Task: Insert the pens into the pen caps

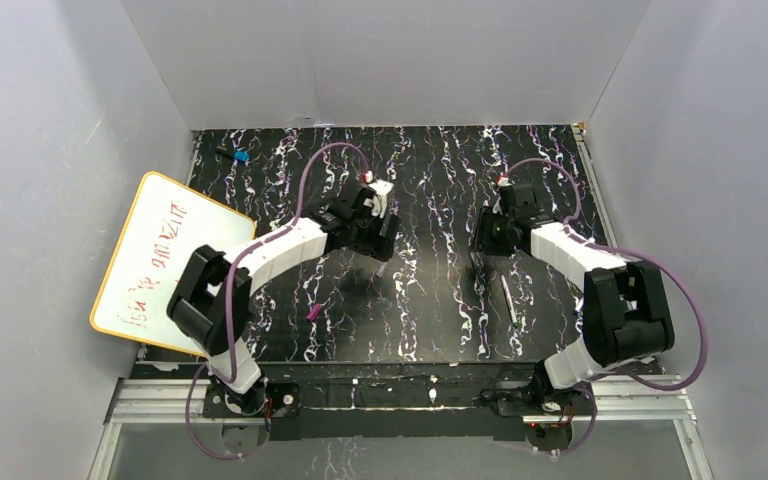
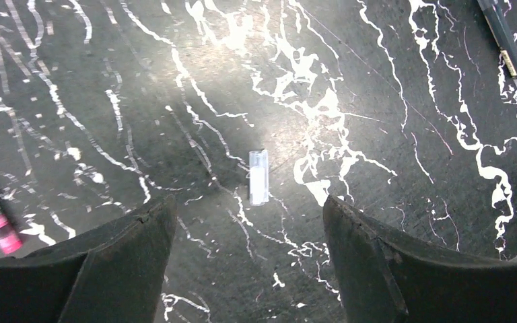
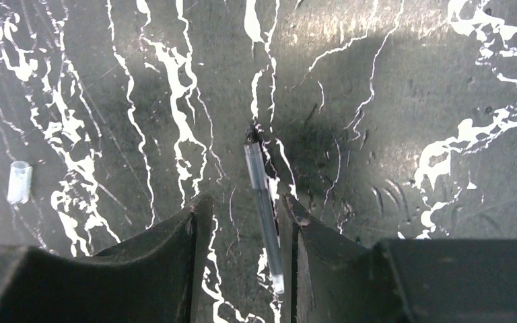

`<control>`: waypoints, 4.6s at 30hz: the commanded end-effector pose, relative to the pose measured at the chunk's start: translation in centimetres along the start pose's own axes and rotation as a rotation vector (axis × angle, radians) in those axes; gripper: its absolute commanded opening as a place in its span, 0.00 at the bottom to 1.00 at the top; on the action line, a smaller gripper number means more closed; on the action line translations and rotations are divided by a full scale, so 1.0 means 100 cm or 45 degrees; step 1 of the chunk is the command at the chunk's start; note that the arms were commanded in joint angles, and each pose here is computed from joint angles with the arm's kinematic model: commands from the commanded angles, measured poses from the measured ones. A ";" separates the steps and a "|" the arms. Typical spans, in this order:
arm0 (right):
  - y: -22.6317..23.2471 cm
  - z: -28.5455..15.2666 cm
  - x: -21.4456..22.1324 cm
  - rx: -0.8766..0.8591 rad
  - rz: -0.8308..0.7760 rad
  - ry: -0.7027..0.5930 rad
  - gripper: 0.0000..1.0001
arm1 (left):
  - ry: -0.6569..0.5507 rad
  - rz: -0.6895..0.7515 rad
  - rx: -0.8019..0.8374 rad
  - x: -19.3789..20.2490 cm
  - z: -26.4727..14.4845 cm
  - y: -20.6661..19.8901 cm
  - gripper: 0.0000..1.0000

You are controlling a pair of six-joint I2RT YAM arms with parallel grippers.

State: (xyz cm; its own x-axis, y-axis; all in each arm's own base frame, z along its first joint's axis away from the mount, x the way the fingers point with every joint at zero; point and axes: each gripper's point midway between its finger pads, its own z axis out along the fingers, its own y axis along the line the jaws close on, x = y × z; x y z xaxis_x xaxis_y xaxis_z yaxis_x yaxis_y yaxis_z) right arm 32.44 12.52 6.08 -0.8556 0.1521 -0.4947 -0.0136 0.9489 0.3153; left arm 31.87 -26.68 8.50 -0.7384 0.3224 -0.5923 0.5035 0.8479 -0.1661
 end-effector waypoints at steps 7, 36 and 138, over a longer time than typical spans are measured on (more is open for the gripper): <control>-0.009 0.021 -0.001 0.186 -0.125 0.023 0.47 | -0.106 -0.030 0.018 -0.015 -0.040 0.019 0.78; 0.040 0.022 -0.015 0.103 -0.303 -0.073 0.01 | -0.314 -0.049 0.224 -0.046 -0.076 0.009 0.78; 0.131 -0.124 0.016 -0.182 -0.386 -0.209 0.69 | -0.792 0.078 0.260 -0.024 -0.171 0.002 0.00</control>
State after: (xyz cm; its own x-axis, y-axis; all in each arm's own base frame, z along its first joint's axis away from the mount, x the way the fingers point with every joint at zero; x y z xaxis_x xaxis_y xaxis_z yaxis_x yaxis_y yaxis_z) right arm 23.92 22.43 28.77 -0.4638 0.1936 -0.8645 -0.4534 0.7864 0.4194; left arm 26.08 -22.59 24.63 -0.3194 -0.0535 -0.9461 0.7200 0.6354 -0.2790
